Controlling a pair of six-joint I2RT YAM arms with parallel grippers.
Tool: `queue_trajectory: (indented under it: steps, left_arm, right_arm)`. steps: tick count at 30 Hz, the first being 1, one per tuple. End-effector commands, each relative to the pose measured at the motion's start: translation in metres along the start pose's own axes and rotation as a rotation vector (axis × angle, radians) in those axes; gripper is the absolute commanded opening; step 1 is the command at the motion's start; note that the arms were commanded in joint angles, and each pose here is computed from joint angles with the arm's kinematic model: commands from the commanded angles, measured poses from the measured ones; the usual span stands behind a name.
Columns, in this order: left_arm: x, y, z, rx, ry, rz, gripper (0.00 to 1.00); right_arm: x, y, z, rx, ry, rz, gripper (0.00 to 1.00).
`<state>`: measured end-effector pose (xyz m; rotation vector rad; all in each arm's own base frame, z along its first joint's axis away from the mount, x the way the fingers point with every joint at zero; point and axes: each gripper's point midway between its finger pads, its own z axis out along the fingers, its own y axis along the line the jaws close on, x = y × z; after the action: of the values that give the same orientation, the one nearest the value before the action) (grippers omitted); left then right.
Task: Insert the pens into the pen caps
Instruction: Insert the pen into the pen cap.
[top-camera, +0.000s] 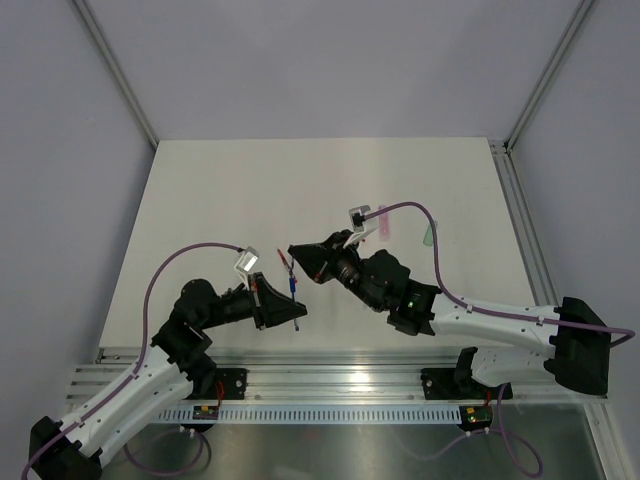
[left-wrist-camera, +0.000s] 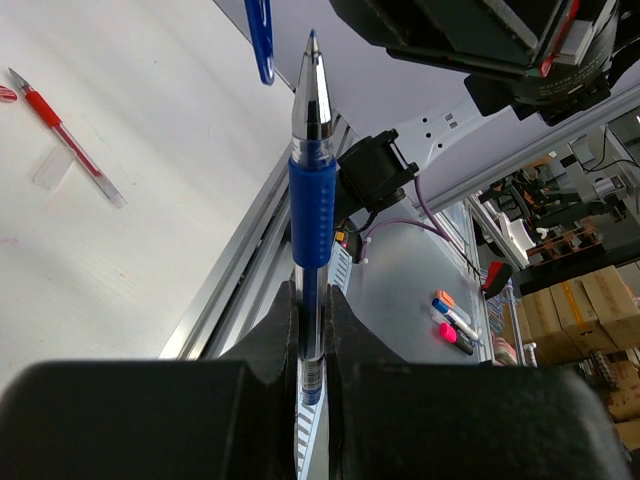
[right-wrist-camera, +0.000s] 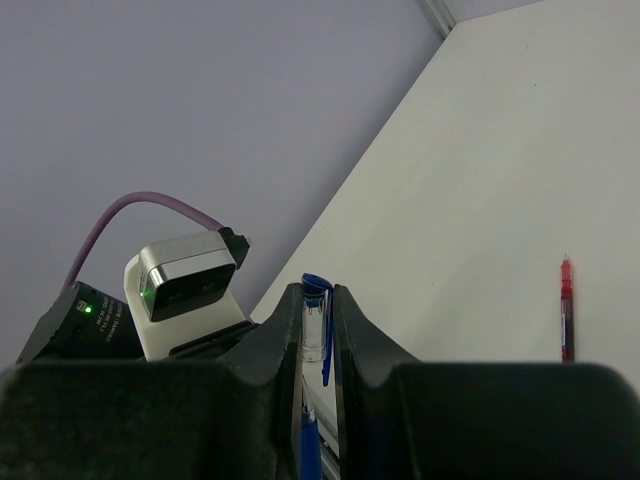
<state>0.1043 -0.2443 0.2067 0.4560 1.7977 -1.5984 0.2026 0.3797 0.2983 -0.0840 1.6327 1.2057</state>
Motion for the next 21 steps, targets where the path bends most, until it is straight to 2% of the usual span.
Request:
queue_trajectory:
  steps: [1, 21]
  left_arm:
    - [-0.007, -0.011, -0.001, 0.041, -0.021, 0.044, 0.00]
    - [-0.011, -0.008, -0.002, 0.011, -0.038, 0.054, 0.00]
  right_arm:
    - [-0.010, 0.023, 0.003, -0.060, -0.017, -0.002, 0.00]
    - [0.004, 0.022, -0.004, -0.071, 0.025, -0.027, 0.00]
